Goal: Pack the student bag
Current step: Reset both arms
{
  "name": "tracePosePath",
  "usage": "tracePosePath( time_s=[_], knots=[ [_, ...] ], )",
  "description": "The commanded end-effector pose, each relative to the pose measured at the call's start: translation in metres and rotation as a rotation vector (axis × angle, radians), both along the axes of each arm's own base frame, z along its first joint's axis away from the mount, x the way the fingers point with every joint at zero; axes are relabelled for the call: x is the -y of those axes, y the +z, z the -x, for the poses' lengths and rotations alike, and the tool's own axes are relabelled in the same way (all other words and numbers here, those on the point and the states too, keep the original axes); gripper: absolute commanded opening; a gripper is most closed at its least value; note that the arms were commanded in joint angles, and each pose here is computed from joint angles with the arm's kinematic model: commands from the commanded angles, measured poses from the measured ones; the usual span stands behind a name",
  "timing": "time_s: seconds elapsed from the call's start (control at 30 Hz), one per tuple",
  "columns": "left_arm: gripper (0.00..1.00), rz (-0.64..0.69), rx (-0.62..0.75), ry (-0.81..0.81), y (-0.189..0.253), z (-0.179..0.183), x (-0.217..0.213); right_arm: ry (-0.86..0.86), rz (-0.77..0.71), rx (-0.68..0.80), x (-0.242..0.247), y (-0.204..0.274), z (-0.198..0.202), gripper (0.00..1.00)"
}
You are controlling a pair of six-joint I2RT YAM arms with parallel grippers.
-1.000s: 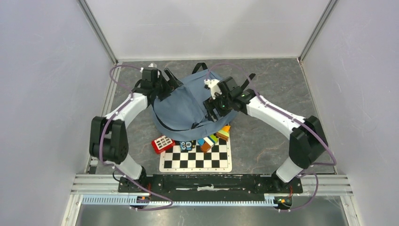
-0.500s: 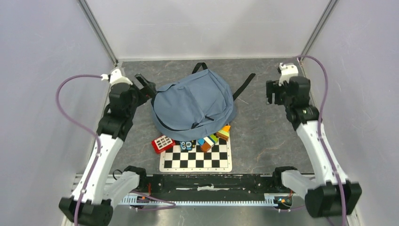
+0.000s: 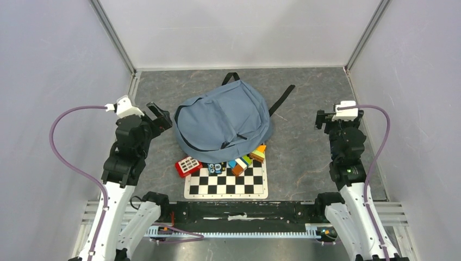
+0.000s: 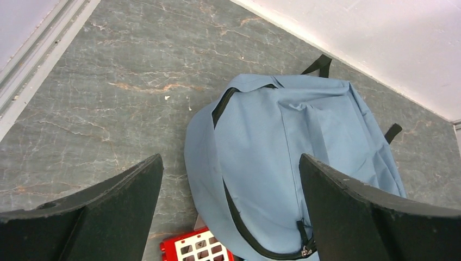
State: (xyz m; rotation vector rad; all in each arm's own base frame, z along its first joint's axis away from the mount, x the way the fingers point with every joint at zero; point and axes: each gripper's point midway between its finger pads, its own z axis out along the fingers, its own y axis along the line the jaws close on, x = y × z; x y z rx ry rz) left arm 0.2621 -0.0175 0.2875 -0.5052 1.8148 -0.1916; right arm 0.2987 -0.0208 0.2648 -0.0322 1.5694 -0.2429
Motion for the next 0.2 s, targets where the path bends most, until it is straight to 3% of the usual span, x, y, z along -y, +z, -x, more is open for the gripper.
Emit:
tracePosePath(
  time_s=[0.0, 0.17],
  knots=[
    [1.00, -0.070, -0.004, 0.015, -0.0017, 0.0032, -0.0089, -0.014, -0.005, 0.108, 0.0022, 0.0266, -0.0028, 0.92],
    [1.00, -0.059, 0.006, 0.033, -0.0011, 0.0060, -0.0115, -0.029, 0.002, 0.114, 0.0051, 0.0284, -0.0001, 0.92]
  ],
)
